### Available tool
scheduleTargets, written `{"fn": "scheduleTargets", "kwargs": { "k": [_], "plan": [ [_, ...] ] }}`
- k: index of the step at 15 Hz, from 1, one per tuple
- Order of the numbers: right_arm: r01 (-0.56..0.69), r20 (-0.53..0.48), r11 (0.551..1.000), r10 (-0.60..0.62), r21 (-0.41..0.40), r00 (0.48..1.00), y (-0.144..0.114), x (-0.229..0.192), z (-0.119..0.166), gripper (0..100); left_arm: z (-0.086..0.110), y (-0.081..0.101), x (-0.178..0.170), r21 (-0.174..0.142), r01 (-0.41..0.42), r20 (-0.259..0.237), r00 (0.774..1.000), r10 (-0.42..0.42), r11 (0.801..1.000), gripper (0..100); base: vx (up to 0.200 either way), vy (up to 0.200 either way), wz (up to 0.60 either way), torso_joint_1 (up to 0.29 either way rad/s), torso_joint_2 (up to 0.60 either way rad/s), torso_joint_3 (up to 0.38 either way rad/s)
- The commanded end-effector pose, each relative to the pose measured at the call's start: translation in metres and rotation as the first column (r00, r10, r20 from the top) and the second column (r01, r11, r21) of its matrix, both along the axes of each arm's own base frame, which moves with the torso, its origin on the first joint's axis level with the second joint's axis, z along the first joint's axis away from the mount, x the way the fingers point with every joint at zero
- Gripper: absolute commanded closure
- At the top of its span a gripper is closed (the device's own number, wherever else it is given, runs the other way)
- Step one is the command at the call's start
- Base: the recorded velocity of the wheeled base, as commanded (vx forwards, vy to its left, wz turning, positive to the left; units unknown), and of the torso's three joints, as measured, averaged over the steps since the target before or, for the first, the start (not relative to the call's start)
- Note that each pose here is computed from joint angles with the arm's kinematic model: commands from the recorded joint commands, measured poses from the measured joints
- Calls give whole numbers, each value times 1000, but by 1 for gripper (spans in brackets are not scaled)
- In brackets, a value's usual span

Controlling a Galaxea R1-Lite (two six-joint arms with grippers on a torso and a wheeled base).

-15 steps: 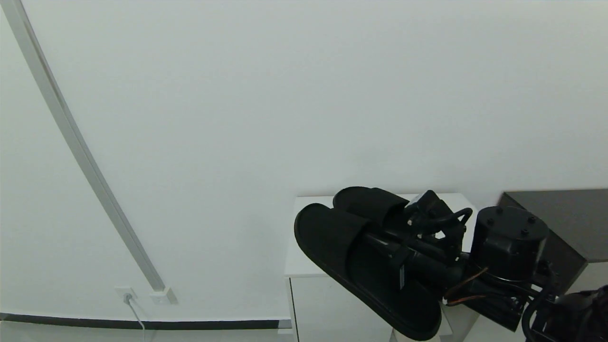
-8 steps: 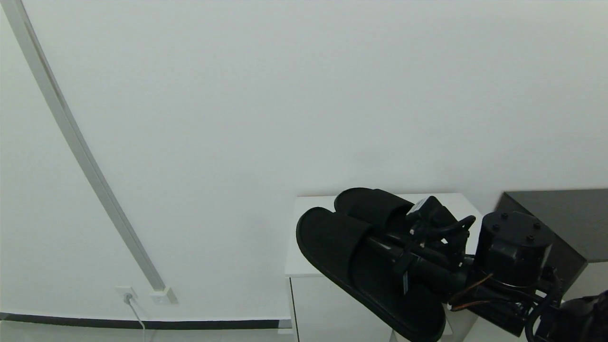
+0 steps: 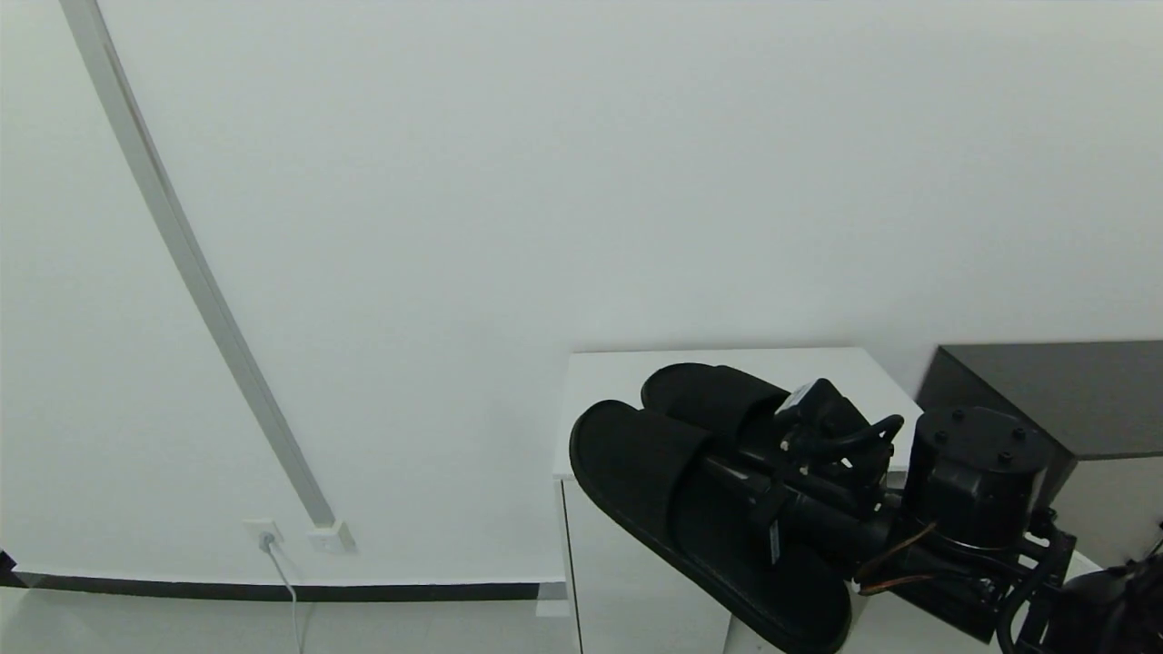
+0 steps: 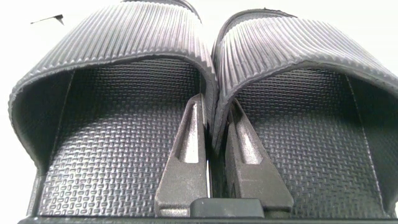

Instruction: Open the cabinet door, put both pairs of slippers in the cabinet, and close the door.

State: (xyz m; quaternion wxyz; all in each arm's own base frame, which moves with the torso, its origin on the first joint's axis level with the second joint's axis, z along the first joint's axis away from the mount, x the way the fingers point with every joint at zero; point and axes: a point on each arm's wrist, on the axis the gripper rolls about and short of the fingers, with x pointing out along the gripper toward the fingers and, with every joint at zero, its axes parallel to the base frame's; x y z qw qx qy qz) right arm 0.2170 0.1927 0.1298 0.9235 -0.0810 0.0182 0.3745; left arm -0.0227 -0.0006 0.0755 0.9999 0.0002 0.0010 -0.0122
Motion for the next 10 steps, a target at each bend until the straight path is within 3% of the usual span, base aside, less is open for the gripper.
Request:
{"fn": "scheduleTargets", "kwargs": {
  "k": [1,10],
  "plan": [
    [-2,-7,1000,2,-7,1000,1,0,-3,100,0,0,0,0,0,0,1000,0,1000,100,0,0,0,0,0,0],
    [-1,-13,1000,0,-18,1000,-1,-1,-5,100,0,0,0,1,-1,0,1000,1,1000,100,0,0,0,0,0,0]
  ]
}}
